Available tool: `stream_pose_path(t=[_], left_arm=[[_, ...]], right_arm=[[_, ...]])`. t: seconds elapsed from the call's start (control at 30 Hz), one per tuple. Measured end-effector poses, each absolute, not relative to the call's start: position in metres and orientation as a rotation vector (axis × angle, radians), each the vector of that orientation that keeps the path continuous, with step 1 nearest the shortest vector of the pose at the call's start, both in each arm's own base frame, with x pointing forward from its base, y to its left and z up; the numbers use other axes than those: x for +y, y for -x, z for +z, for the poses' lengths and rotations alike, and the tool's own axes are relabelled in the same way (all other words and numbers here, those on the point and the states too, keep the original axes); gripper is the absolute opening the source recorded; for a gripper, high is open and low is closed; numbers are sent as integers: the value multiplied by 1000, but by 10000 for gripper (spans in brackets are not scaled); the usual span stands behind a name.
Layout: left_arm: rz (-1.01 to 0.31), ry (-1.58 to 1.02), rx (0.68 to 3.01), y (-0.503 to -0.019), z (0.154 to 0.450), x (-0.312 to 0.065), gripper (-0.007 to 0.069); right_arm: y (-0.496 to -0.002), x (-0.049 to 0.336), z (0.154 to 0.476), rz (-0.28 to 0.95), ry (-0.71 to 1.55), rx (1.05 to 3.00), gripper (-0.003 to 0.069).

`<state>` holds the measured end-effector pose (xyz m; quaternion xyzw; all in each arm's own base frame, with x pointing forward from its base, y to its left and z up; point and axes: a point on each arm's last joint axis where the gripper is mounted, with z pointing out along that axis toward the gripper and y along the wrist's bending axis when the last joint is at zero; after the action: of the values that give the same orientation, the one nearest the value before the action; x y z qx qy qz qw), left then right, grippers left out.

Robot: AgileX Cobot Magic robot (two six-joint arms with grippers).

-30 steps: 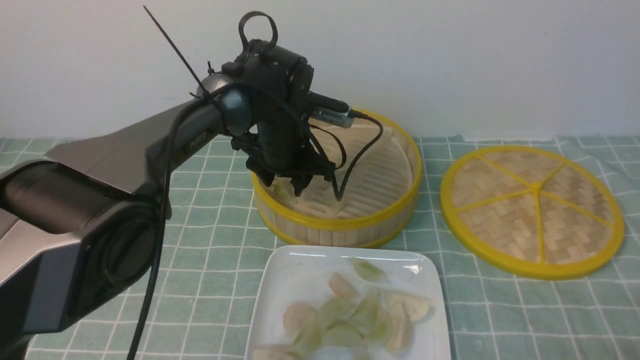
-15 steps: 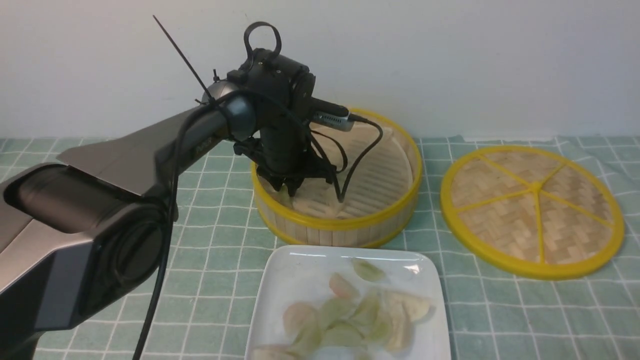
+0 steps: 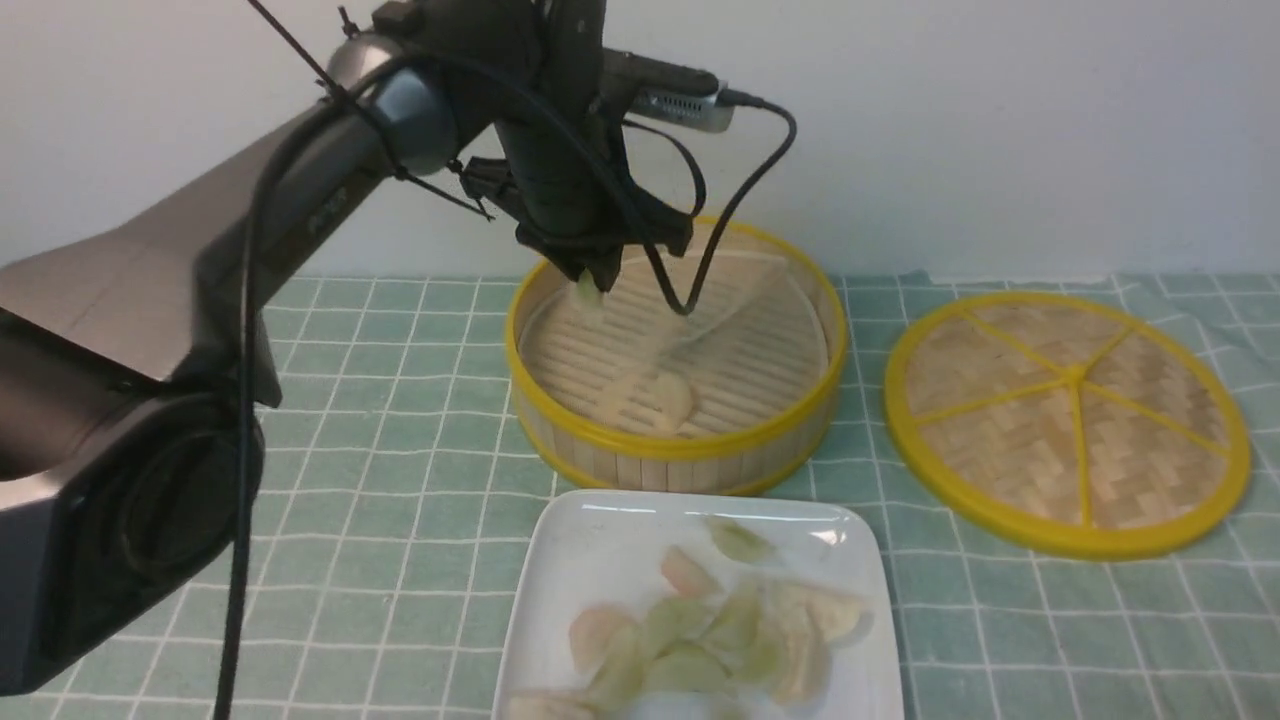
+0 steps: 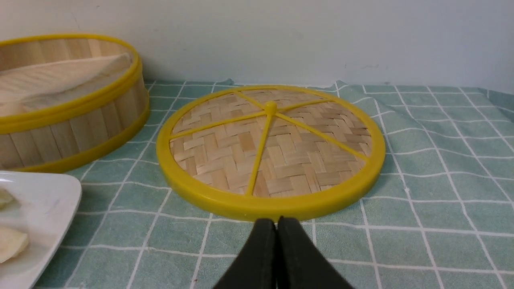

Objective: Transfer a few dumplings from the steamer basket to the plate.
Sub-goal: Use the left arm to put the dumpling into the plate

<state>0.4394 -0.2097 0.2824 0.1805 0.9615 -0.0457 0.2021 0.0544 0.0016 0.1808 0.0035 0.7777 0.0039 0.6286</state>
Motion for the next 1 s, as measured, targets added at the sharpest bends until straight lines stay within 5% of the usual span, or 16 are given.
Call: stream_pose_path(t=[0.17, 0.43, 0.73, 0.87, 1.0], left_arm=[[-236, -552, 2806, -411, 268, -211, 138], [-222, -705, 3026, -366, 211, -221, 138], [-212, -795, 3047, -362, 194, -226, 143], [-232, -794, 3052, -361, 193, -227, 220], [-255, -789, 3017, -366, 202, -231, 407]], right_arm=[[-54, 2, 181, 9, -8, 1782, -13], [-54, 2, 181, 9, -8, 1782, -13], [-54, 2, 181, 9, -8, 1782, -13], [-54, 2, 181, 9, -8, 1782, -13], [-54, 2, 181, 9, -8, 1782, -13]])
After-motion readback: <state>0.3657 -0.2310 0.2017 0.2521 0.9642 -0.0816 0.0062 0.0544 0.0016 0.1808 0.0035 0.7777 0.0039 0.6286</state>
